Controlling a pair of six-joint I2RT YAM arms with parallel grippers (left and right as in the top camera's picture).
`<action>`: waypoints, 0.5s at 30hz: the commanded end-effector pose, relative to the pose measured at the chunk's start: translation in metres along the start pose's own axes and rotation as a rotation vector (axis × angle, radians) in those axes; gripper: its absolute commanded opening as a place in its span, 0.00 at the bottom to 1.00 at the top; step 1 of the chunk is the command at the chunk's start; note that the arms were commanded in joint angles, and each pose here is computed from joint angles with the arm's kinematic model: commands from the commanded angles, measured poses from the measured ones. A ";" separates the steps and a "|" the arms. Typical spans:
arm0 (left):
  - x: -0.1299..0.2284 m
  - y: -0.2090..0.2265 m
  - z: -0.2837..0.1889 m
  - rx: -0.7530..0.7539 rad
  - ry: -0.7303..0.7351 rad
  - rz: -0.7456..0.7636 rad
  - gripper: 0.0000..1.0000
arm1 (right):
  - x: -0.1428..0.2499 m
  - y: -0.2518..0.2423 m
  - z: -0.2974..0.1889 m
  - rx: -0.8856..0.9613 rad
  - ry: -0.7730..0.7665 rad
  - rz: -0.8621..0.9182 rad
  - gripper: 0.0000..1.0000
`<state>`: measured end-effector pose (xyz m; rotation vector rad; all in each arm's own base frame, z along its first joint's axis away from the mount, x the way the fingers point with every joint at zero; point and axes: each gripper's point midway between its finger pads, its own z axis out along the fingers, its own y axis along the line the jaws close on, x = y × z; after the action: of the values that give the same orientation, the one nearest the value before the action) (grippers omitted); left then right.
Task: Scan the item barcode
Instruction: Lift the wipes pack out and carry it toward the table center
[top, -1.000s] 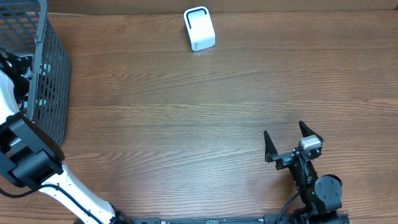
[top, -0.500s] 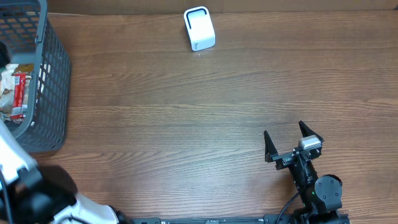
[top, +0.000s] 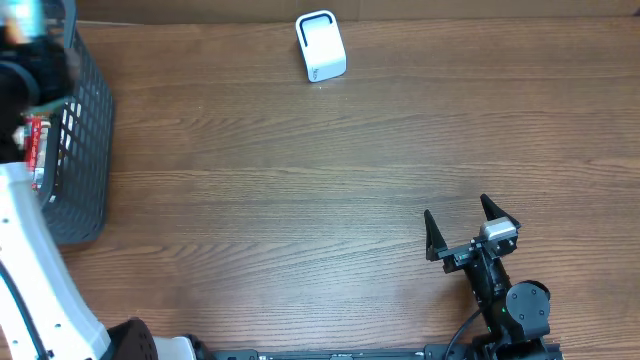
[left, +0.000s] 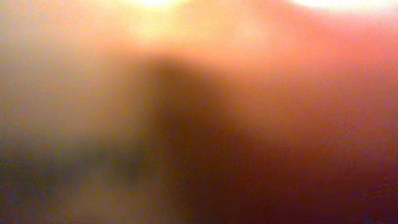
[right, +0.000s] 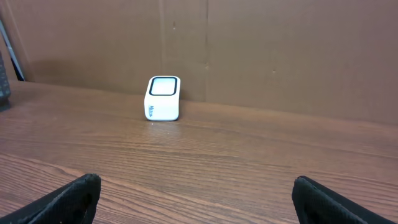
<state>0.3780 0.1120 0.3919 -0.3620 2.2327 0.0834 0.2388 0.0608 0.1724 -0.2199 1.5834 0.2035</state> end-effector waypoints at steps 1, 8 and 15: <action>0.004 -0.039 -0.021 0.049 -0.015 0.043 0.49 | 0.002 -0.002 0.000 0.010 -0.003 0.004 1.00; 0.071 -0.136 -0.003 0.225 0.188 0.162 0.50 | 0.002 -0.002 0.000 0.010 -0.002 0.004 1.00; 0.160 -0.224 0.021 0.355 0.336 0.248 0.50 | 0.002 -0.002 0.000 0.010 -0.003 0.004 1.00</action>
<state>0.3750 -0.1070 0.2856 0.1109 2.5302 -0.2039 0.2388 0.0608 0.1726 -0.2195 1.5827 0.2038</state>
